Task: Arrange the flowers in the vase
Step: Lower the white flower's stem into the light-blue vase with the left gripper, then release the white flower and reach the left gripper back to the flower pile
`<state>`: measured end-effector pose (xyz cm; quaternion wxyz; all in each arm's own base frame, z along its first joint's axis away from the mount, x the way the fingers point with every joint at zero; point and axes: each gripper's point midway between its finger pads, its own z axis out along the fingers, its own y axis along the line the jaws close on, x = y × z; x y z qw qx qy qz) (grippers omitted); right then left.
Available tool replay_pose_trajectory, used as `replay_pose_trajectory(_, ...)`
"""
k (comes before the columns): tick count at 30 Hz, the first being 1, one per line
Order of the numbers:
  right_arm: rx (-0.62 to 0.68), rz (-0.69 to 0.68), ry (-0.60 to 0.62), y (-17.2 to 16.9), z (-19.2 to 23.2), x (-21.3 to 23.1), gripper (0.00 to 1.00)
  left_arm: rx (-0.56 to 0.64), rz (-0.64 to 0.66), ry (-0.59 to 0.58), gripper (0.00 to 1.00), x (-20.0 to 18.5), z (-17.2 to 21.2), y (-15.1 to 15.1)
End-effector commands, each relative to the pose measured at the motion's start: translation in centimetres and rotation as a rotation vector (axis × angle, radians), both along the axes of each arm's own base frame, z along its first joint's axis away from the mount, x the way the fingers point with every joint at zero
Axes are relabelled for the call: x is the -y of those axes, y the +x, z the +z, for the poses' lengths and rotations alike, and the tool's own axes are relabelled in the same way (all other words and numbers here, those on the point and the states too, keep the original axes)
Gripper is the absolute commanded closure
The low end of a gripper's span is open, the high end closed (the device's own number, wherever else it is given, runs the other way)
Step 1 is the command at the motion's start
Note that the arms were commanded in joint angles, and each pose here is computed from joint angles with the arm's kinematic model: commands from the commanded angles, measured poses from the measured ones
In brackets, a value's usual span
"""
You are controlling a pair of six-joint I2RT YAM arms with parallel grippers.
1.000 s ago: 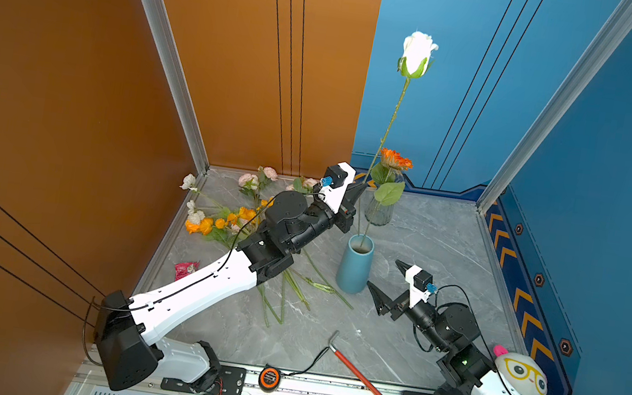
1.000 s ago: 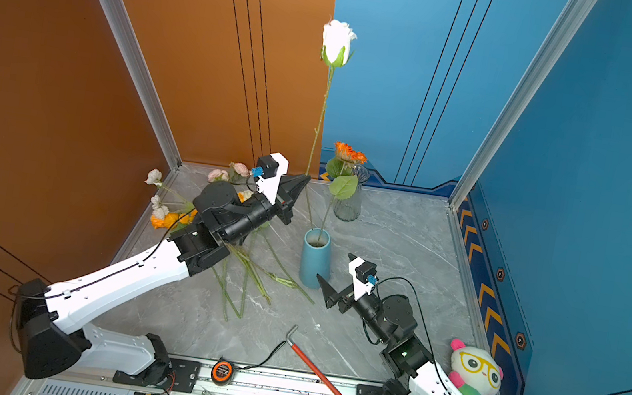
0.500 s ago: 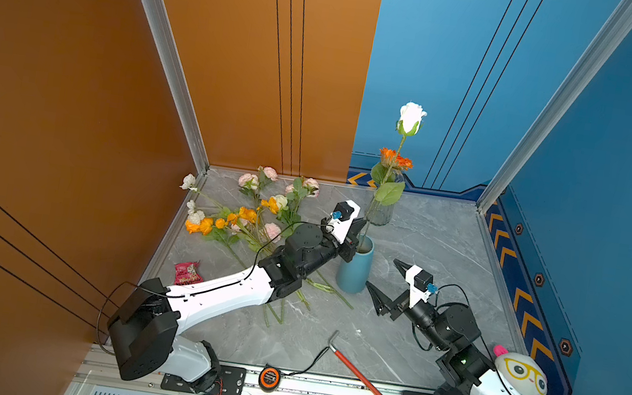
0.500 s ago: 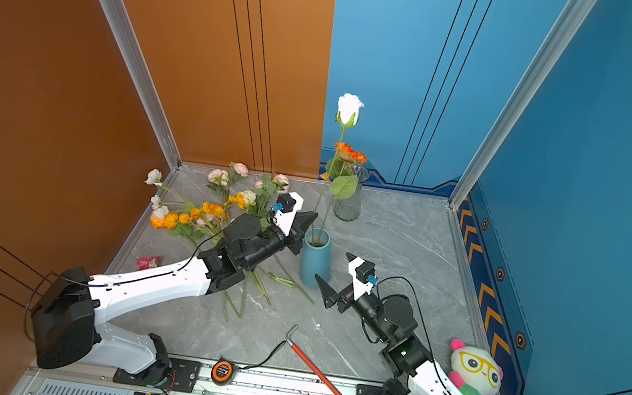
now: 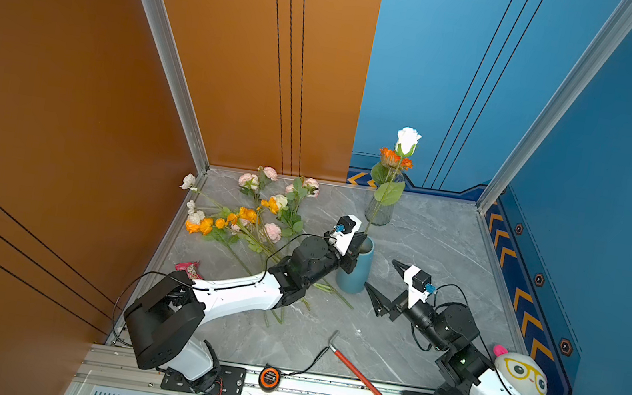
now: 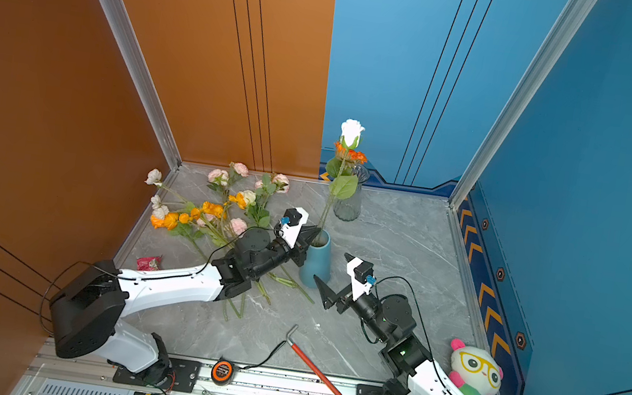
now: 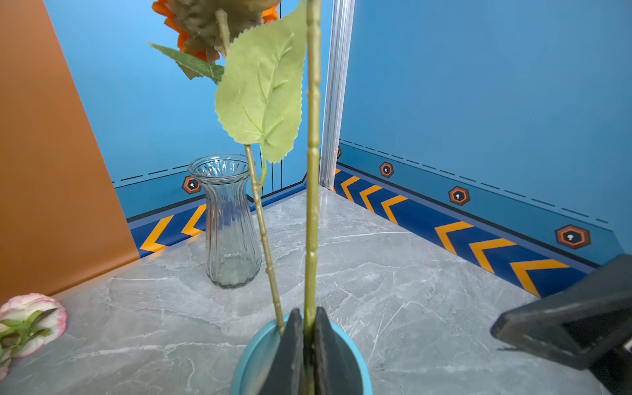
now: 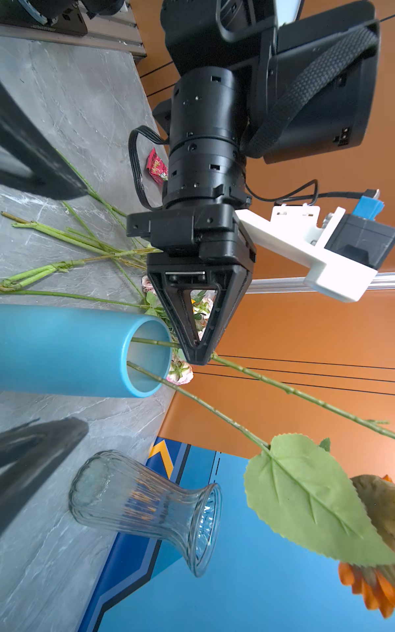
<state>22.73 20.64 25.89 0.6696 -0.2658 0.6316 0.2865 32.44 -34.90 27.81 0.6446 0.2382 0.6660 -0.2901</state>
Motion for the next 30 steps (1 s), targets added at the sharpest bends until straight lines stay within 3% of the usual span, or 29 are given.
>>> replay_pose_trajectory(1,0.024,0.012,-0.001,-0.2,0.1,-0.2,0.0,0.006,0.002,-0.023,0.85,-0.1,0.1,-0.5)
replay_pose_trajectory(12,0.023,0.014,-0.008,-0.2,-0.1,-0.4,0.0,0.02,0.015,-0.025,0.78,-1.5,0.5,-1.4)
replay_pose_trajectory(17,0.032,0.028,-0.008,-0.5,0.2,-0.5,0.0,-0.003,0.096,0.005,0.65,-4.0,0.9,-1.4)
replay_pose_trajectory(19,0.034,0.034,-0.016,-0.7,0.0,-0.7,0.0,-0.091,0.22,0.047,0.58,-6.8,0.5,-0.2)
replay_pose_trajectory(23,0.034,0.055,-0.049,-1.0,-0.3,-1.7,0.0,-0.377,0.475,0.133,0.56,-14.1,-2.8,2.2)
replay_pose_trajectory(30,0.096,0.113,-0.167,-3.0,-1.3,-4.1,0.0,-0.784,0.578,0.023,0.6,-21.2,-10.6,0.7)
